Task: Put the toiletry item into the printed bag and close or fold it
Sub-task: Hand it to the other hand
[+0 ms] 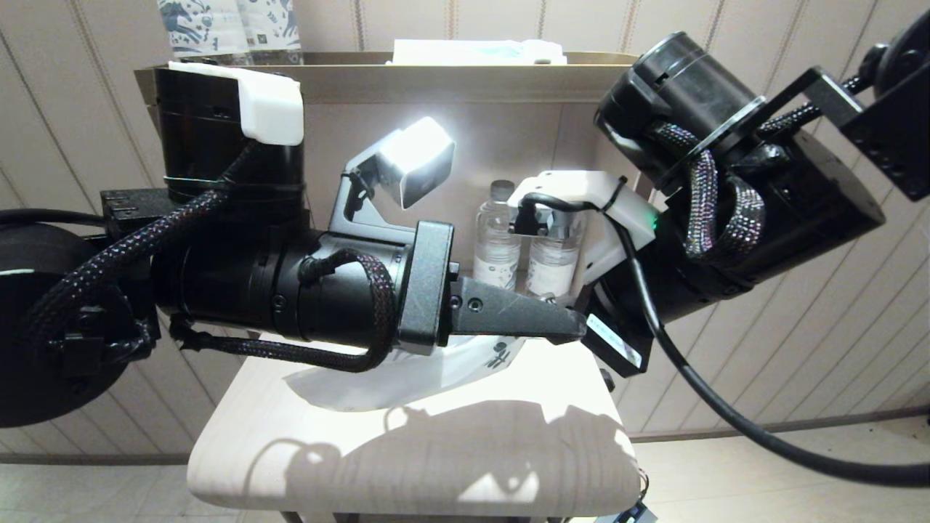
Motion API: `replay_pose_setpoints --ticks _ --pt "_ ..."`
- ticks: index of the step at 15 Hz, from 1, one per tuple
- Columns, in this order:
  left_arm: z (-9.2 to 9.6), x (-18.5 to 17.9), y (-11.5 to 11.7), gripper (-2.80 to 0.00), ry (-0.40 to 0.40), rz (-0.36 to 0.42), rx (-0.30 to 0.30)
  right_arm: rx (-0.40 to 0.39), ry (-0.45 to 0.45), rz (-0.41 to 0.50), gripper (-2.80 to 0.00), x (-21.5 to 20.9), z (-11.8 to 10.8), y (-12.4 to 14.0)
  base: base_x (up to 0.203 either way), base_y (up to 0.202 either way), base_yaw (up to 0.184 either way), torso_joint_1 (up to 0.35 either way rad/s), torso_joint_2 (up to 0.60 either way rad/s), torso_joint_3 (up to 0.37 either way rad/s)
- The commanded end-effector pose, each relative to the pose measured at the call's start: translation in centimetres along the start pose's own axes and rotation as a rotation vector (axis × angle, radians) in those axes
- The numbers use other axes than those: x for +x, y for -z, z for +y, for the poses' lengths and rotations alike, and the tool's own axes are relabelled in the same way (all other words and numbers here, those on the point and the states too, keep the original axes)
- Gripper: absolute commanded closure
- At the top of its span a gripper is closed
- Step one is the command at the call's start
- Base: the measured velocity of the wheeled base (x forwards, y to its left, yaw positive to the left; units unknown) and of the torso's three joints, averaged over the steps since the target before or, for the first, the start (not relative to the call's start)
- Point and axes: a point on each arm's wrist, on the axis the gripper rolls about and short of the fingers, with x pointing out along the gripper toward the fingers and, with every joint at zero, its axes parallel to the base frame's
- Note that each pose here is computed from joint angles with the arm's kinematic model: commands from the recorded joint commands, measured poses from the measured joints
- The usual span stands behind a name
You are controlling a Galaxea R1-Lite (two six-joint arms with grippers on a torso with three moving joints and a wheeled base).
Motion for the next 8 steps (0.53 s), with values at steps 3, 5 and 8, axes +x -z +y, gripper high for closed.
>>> replay_pose_setpoints --ticks 3,5,8 --pt "1.1 0.8 0.0 0.0 -0.008 0.013 -0.019 -0.005 -0.008 0.008 0.0 0.0 0.2 0.2 0.0 0.0 0.0 0.0 0.0 0.0" --pt "1.9 0.6 -0.4 0.0 -0.038 -0.007 -0.018 -0.006 -0.011 0.003 0.0 -0.2 0.3 0.2 0.0 0.0 0.0 0.0 0.0 0.0" --pt "3.6 -0.5 -1.6 0.0 -0.105 -0.082 0.024 -0.007 -0.024 -0.006 0.0 -0.4 0.3 0.2 0.0 0.0 0.0 0.0 0.0 0.0"
